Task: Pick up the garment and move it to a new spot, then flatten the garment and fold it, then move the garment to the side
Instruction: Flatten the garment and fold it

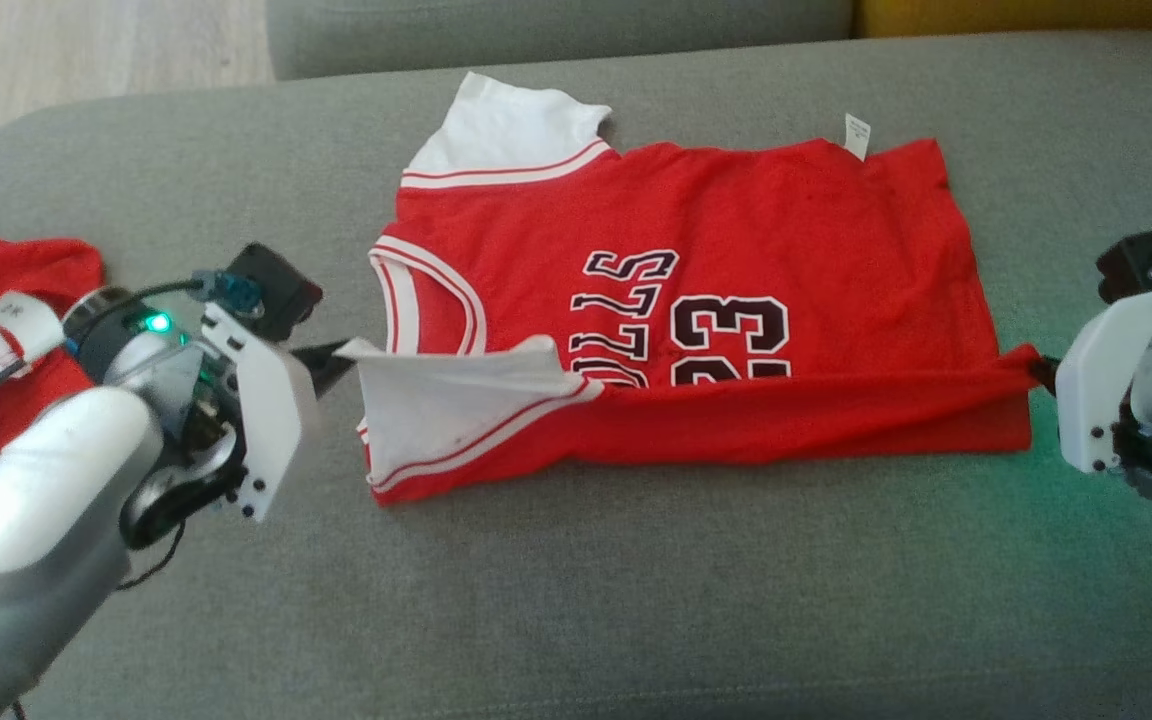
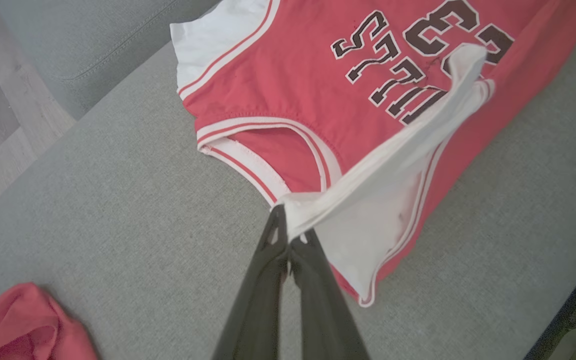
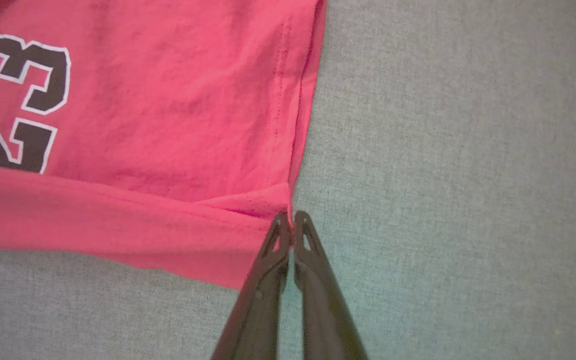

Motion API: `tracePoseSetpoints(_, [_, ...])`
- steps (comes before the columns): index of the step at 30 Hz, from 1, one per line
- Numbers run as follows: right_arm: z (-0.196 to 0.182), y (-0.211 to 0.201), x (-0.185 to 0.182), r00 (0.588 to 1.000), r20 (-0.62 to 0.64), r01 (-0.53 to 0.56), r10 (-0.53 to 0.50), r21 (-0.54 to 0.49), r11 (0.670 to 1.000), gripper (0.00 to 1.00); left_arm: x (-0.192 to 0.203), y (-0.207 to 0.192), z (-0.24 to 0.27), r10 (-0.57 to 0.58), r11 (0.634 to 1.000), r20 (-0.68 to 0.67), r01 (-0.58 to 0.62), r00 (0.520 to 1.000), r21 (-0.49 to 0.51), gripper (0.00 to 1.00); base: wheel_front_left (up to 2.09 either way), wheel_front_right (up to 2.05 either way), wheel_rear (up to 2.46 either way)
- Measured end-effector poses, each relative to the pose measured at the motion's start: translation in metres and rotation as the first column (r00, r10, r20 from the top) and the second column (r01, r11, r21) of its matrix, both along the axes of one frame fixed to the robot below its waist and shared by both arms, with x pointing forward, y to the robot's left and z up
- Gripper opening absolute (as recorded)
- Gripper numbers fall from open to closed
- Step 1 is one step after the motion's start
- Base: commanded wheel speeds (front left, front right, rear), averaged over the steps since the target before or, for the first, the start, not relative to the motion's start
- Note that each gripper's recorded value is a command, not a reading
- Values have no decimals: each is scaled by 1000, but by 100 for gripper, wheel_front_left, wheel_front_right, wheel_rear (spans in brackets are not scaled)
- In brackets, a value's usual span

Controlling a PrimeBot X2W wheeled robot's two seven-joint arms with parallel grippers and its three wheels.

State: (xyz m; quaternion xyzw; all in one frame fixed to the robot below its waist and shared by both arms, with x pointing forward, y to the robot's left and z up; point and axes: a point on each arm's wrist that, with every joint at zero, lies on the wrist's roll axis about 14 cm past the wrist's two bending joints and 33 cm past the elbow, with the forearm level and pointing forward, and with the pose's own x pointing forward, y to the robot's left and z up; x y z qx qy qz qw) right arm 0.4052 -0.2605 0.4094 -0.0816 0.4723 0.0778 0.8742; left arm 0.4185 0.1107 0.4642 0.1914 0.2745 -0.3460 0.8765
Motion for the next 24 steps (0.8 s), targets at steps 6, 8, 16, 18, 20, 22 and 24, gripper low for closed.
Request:
tracePoseSetpoints(6, [-4, 2, 14, 1000, 27, -4, 5, -4, 1000, 0, 21, -3, -7, -4, 1000, 13, 4, 1000, 17, 0, 0, 0, 0])
tracePoseSetpoints(8, [-7, 4, 19, 999, 34, -12, 13, -5, 1000, 0, 28, -5, -11, -8, 1000, 13, 7, 1000, 22, 0, 0, 0, 0])
tracePoseSetpoints(16, [-14, 1, 34, 998, 48, 38, -39, 23, 999, 100, 49, -5, -25, 26, 1000, 17, -26, 1000, 15, 100, 0, 0, 0])
tracePoseSetpoints(18, [-12, 4, 39, 995, 86, 40, -44, 40, 998, 100, 53, -4, -28, 44, 999, 26, -44, 999, 2, 100, 0, 0, 0])
tracePoseSetpoints(20, [-9, 4, 45, 990, 128, 45, -51, 46, 998, 100, 60, 0, -26, 84, 996, 57, -83, 995, -20, 100, 0, 0, 0])
tracePoseSetpoints(22, [-4, 3, 49, 982, 179, 54, -64, 61, 997, 100, 70, 4, -15, 139, 989, 114, -132, 984, -66, 100, 0, 0, 0])
tracePoseSetpoints(24, [5, 3, 55, 968, 241, 57, -73, 74, 996, 100, 78, 7, -1, 191, 977, 173, -172, 966, -123, 100, 0, 0, 0])
